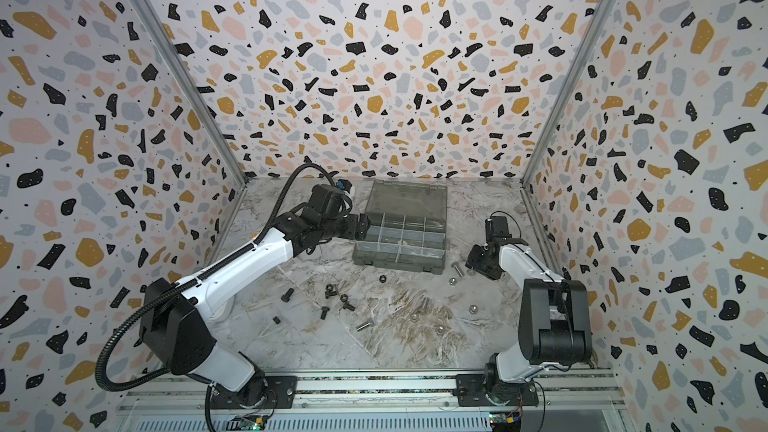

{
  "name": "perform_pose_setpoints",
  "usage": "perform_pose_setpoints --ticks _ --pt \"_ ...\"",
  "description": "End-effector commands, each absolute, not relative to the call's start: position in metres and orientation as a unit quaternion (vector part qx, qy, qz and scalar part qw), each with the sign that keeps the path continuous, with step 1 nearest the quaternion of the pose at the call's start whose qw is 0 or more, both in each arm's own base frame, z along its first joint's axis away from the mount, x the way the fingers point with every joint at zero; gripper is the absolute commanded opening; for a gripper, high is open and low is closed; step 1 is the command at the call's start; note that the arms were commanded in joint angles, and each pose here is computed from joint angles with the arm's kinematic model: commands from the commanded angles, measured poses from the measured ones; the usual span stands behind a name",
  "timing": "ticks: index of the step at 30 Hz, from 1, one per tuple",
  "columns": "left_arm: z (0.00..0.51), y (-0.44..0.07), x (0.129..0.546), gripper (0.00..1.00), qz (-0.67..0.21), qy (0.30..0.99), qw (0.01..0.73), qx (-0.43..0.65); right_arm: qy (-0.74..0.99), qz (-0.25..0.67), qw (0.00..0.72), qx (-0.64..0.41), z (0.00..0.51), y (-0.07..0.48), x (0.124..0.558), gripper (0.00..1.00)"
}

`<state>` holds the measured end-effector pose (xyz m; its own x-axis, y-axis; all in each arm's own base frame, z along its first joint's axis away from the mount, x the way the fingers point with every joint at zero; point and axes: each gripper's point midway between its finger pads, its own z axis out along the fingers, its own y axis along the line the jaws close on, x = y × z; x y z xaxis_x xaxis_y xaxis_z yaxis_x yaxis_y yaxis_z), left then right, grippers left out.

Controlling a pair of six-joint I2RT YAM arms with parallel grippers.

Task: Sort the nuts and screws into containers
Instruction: 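Grasp a silver bolt with the right gripper while the left arm moves over the box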

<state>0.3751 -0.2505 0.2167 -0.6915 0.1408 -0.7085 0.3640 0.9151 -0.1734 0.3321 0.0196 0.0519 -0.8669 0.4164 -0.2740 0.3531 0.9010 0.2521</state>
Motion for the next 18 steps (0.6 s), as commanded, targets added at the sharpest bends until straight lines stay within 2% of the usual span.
perform_pose_setpoints --ticks 1,18 --pt "0.22 -0.263 0.364 0.9 -0.16 0.905 0.353 0.175 0.961 0.103 0.166 0.197 0.059 0.021 0.342 0.53" --pt "0.211 -0.271 0.36 0.94 -0.15 0.91 0.334 0.196 0.97 0.074 0.116 0.201 0.035 0.015 0.352 0.46"
